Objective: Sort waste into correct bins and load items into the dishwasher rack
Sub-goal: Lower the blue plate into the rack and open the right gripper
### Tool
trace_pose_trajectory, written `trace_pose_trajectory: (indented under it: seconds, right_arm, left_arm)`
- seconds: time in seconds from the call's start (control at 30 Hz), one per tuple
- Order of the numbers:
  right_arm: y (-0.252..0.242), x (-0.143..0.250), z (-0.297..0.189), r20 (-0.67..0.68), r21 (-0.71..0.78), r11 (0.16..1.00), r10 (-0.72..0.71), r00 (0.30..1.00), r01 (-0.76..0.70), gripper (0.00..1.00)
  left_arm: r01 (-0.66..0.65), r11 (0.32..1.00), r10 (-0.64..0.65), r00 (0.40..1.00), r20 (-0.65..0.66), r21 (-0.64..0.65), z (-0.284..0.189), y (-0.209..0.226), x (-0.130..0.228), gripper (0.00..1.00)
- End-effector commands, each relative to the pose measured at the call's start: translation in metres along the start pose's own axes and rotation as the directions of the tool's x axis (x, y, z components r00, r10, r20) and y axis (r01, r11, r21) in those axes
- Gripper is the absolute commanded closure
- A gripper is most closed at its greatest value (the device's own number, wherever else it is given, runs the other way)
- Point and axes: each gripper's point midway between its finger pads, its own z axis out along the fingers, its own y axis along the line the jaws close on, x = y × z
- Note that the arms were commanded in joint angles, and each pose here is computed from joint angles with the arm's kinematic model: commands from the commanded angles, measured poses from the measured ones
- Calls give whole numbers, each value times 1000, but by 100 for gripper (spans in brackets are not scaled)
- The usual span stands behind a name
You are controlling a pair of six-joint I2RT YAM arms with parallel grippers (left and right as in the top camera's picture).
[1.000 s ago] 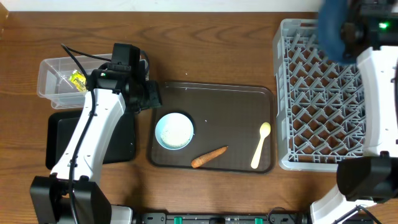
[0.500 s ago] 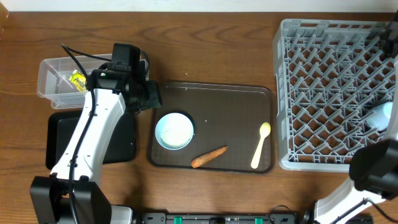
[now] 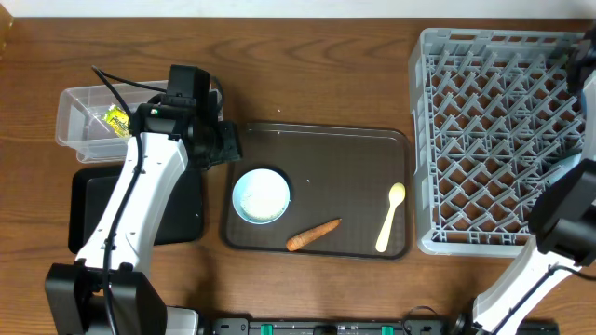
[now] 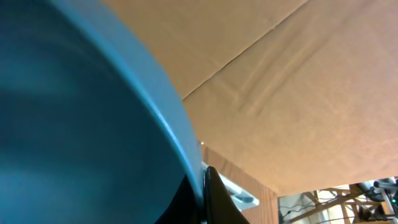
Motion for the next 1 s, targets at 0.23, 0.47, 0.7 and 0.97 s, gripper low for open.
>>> trace_pose_trajectory:
  seconds: [0.23, 0.47, 0.7, 0.97]
  right_arm:
    - [65, 37, -17, -85, -256, 961, -130, 988, 104, 99]
    - [94, 81, -58, -145, -435, 867, -333, 932, 242, 89]
    - [107, 115, -89, -188, -567, 772, -460, 868, 286, 49]
    - [90, 110, -99, -184, -571, 769, -462, 868, 288, 14]
  left_arm:
    - [-14, 1000, 14, 1000, 5, -9, -2, 2, -2, 50]
    - [-14, 1000, 14, 1000, 6, -9, -2, 2, -2, 49]
    - [-14, 1000, 14, 1000, 5, -9, -2, 2, -2, 50]
    - [-14, 1000, 14, 1000, 5, -9, -2, 2, -2, 49]
